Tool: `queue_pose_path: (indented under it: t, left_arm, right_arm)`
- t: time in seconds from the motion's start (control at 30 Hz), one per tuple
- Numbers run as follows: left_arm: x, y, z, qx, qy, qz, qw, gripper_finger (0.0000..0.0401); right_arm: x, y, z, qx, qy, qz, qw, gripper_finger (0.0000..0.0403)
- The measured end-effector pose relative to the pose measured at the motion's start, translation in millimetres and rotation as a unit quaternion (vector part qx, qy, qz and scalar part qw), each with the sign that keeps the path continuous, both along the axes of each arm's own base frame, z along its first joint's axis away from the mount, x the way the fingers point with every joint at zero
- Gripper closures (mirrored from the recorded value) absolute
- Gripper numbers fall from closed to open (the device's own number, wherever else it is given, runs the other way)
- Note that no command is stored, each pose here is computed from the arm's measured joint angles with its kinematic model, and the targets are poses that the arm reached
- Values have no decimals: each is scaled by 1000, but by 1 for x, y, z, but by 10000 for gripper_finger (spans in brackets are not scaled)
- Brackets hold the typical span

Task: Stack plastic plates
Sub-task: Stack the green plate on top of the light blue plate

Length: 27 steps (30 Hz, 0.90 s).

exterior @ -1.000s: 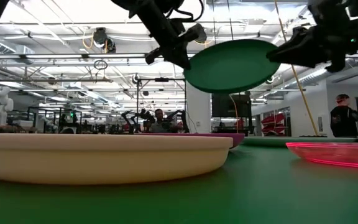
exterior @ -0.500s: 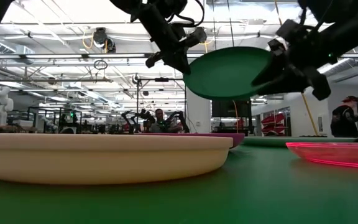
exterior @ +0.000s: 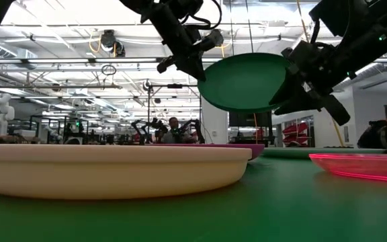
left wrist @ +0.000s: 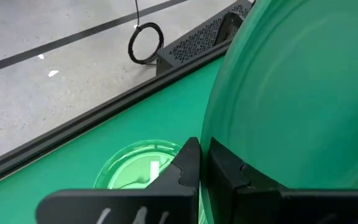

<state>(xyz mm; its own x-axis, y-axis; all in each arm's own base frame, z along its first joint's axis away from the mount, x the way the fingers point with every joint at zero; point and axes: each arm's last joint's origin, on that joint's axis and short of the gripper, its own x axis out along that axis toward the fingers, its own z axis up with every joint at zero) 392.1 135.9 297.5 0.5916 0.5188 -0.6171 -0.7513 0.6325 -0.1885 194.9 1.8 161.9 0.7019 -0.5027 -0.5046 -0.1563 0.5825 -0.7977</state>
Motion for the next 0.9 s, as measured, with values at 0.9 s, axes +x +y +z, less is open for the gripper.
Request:
queue_pose_path:
  t: [0.9]
  left_arm:
    - [7,-16,2,87,61,-179,978,281]
  right_arm:
    - [-1,6,-3,81,-29,-15,996,398]
